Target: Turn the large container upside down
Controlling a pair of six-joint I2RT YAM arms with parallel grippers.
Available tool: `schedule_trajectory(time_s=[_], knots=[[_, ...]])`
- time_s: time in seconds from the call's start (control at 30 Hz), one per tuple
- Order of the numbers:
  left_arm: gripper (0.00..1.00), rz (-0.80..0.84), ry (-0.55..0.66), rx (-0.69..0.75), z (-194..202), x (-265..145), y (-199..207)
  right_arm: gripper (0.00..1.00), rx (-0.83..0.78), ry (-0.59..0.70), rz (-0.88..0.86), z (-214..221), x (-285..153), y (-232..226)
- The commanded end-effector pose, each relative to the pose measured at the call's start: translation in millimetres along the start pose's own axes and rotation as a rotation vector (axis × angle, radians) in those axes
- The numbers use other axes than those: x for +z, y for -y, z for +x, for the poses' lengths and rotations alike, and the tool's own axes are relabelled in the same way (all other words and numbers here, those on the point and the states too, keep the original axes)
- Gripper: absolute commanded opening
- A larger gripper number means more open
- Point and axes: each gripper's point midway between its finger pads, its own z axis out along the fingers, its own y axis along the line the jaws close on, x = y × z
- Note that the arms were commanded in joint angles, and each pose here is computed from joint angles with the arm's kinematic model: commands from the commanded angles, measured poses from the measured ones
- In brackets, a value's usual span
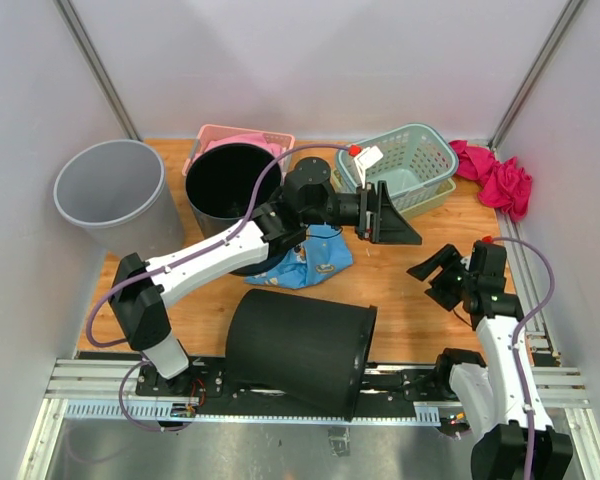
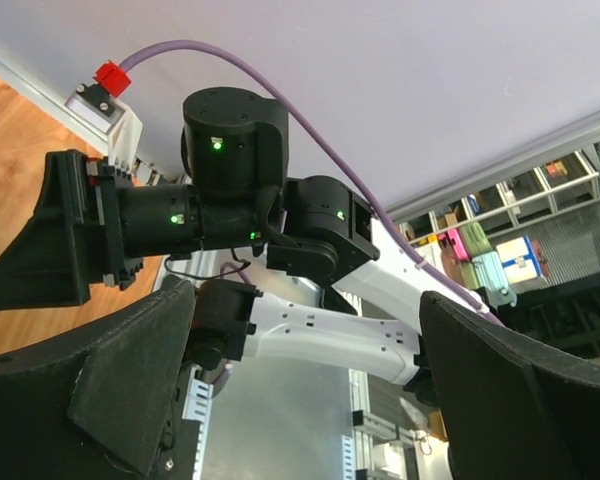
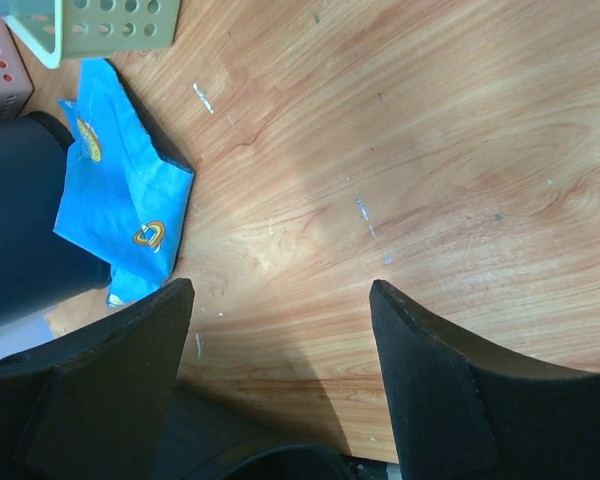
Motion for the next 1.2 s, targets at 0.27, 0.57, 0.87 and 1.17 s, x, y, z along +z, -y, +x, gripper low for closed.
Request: schedule_trajectory(time_s=[0.27, 0.57, 0.87, 1.17], knots=[[0.99, -0.345, 0.044, 0.271, -22.3, -57.1, -1.3, 0.73, -0.296, -0.052, -0.288, 3.5, -83.4, -79.3], [0.99, -0.643, 0.062, 0.201, 30.8, -157.0, -39.1, 0.73, -0.245, -0.173, -0.446, 59.6, -125.4, -85.9], [0.99, -0.847, 0.125, 0.100, 54.4, -224.5, -72.5, 0.74, -0.352, -0.167, -0.631, 80.7, -166.0, -103.9], [0.99, -0.906, 0.167, 0.023, 79.0, -261.3, -75.5, 0.74, -0.436, -0.196, -0.790, 102.1, -188.6, -110.3]])
